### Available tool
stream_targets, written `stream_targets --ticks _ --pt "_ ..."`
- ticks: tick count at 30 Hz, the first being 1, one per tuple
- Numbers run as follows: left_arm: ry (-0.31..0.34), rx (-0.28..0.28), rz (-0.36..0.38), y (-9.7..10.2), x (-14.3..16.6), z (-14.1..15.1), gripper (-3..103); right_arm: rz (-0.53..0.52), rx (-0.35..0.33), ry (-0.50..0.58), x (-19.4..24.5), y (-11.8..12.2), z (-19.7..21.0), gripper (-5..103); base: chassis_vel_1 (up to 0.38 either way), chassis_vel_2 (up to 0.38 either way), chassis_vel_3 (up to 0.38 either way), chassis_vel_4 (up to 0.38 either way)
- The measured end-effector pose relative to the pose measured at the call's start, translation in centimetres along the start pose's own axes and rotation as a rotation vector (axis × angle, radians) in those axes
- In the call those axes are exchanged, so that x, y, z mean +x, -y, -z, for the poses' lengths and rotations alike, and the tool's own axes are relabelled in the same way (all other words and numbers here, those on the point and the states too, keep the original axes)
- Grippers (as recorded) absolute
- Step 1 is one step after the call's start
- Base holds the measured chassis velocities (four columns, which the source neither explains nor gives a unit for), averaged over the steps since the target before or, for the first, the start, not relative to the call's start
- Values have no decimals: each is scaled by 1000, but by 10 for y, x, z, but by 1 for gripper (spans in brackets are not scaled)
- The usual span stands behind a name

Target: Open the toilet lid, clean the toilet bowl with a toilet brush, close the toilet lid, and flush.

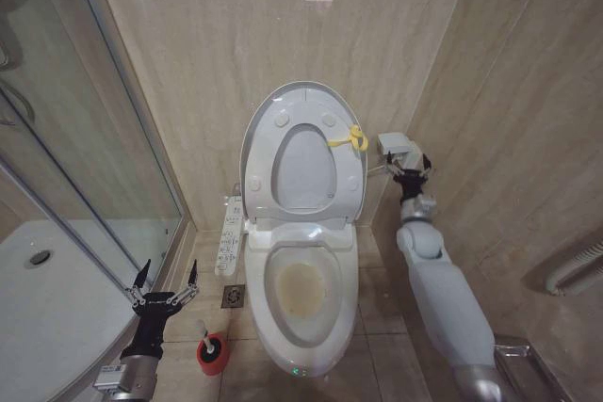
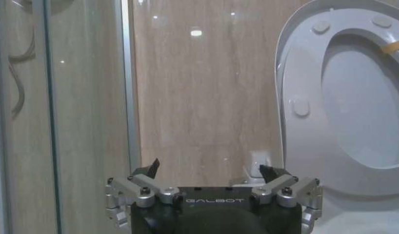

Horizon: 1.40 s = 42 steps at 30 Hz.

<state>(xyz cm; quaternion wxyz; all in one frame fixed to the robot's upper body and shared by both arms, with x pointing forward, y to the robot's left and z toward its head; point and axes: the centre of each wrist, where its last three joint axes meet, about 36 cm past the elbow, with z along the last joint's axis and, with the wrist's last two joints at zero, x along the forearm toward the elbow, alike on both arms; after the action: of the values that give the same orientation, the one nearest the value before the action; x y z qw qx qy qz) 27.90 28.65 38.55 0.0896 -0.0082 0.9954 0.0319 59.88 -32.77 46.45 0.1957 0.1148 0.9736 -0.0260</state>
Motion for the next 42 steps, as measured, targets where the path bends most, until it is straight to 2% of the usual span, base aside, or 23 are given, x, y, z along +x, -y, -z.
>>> stream_targets --ticks 7,12,18,22,30,36,38,41,42 --pt "0 0 0 0 0 0 100 32 0 -2 -20 -17 9 100 0 0 0 0" --pt "0 0 0 0 0 0 100 55 -12 -2 -37 -38 14 100 0 0 0 0" --pt "0 0 0 0 0 0 100 111 -18 -15 -34 -69 14 100 0 0 0 0" --pt "0 0 0 0 0 0 100 128 -13 -20 -27 -76 12 100 0 0 0 0" --pt "0 0 0 0 0 0 100 174 26 -4 -2 -59 13 100 0 0 0 0" --pt "0 0 0 0 0 0 100 201 68 -2 40 -28 5 100 0 0 0 0" --pt "0 0 0 0 0 0 100 201 67 -11 50 -23 2 100 0 0 0 0" --pt "0 0 0 0 0 0 100 183 42 -71 97 -12 -13 100 0 0 0 0" --pt "0 0 0 0 0 0 100 183 42 -71 97 -12 -13 100 0 0 0 0"
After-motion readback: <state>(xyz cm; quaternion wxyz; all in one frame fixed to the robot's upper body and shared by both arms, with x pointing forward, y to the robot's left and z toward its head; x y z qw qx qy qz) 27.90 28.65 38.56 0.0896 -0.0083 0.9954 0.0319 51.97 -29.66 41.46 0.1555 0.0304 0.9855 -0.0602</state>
